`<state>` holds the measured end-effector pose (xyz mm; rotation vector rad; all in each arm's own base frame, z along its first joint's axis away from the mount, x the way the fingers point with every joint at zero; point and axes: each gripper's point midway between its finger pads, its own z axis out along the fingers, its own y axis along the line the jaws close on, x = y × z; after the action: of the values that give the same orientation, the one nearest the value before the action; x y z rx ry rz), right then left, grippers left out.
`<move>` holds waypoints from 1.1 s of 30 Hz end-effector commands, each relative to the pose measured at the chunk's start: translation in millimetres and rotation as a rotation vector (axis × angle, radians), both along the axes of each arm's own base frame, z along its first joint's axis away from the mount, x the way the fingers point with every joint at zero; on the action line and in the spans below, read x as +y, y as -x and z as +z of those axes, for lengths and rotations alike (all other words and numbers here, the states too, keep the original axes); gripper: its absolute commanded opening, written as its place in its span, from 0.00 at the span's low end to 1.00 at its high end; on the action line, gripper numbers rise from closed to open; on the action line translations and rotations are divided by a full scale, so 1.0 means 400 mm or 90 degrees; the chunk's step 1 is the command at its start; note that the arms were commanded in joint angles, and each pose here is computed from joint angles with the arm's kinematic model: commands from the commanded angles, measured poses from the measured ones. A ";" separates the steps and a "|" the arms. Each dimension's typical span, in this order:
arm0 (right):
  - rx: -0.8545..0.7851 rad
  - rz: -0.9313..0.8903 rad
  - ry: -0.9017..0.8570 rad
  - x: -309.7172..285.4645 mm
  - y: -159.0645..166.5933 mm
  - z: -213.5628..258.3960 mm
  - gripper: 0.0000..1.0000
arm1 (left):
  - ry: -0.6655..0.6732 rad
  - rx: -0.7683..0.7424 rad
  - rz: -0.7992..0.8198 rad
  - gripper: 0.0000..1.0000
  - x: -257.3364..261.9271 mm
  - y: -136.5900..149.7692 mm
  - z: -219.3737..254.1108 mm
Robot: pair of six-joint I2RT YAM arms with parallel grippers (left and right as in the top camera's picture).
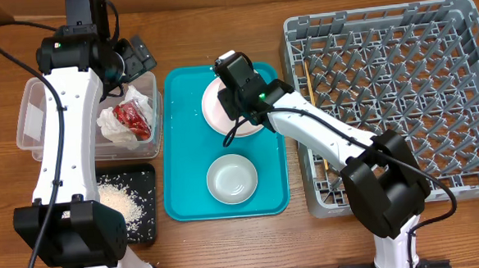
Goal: Sort waste into correct bins and load items into the dishwasher
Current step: 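Lower the right gripper and grasp the white bowl's rim, then lift the white bowl with the right gripper and carry it into the rack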
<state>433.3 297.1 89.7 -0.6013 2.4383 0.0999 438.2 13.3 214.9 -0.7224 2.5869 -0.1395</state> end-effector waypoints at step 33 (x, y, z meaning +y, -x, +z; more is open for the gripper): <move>0.000 -0.015 0.028 -0.019 0.001 -0.015 0.14 | -0.002 -0.020 -0.012 1.00 -0.008 -0.004 0.028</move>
<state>432.5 289.4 87.3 -0.5954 2.4519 0.0484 438.2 13.3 214.9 -0.7223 2.5870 -0.1400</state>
